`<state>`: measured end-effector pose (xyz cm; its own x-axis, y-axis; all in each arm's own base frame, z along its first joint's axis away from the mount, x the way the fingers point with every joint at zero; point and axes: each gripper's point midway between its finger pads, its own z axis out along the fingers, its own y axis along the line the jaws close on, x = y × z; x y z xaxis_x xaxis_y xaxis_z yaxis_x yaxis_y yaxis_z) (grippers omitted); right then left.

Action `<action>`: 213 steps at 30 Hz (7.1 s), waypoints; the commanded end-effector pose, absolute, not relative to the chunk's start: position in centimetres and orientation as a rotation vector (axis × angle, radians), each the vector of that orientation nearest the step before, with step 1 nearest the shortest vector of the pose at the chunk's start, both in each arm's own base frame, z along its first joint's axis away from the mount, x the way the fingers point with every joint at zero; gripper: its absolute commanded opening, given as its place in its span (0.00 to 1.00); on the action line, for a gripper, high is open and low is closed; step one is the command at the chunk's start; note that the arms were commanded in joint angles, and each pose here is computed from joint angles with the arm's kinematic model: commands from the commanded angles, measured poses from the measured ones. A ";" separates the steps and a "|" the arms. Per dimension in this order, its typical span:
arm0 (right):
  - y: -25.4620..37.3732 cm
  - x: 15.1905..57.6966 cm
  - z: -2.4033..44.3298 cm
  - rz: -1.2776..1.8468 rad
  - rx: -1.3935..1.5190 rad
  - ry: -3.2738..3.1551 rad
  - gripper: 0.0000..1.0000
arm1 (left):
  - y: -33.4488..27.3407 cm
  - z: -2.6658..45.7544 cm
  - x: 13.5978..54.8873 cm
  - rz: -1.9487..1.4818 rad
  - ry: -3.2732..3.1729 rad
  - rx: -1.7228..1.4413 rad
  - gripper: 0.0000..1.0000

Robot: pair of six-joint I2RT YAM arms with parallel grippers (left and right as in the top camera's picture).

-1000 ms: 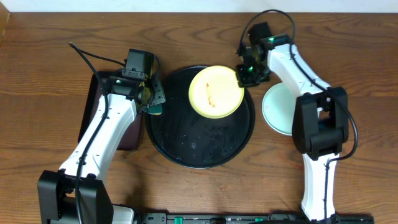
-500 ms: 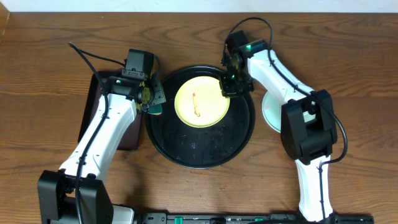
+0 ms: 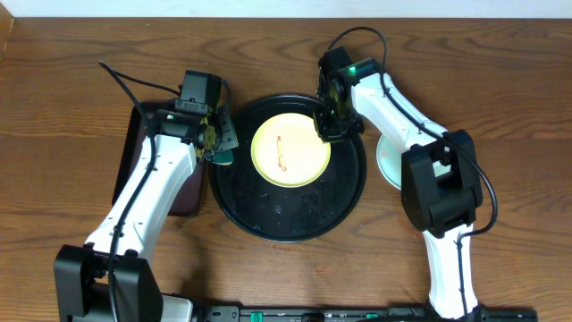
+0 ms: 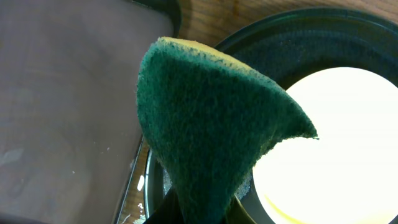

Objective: Clean dirty plates on tray and stack at the side
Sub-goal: 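Move the right gripper to the yellow plate rim and grasp it, then bring the sponge in the left gripper onto the yellow plate, then scrub the yellow plate with the sponge in the left gripper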

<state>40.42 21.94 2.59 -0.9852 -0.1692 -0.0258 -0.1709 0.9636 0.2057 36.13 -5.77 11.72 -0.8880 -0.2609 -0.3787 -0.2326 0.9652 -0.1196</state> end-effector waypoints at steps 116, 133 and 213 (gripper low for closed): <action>26.0 36.7 1.6 0.375 -0.427 3.103 0.01 | -12.9 0.9 36.0 -0.011 2.918 -0.164 0.08; 26.0 36.6 1.6 0.373 -0.427 3.109 0.01 | -18.5 1.9 36.5 -0.442 2.880 0.183 0.08; 26.1 36.1 1.5 0.367 -0.436 3.121 0.01 | -17.9 0.0 31.9 -0.506 3.005 0.566 0.07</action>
<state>36.49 25.46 0.88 -0.9688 -0.2472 0.0187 -0.2351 0.9399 0.2476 32.26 -17.95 0.86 -0.9407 0.3205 -0.1108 0.3390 0.8970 -0.2835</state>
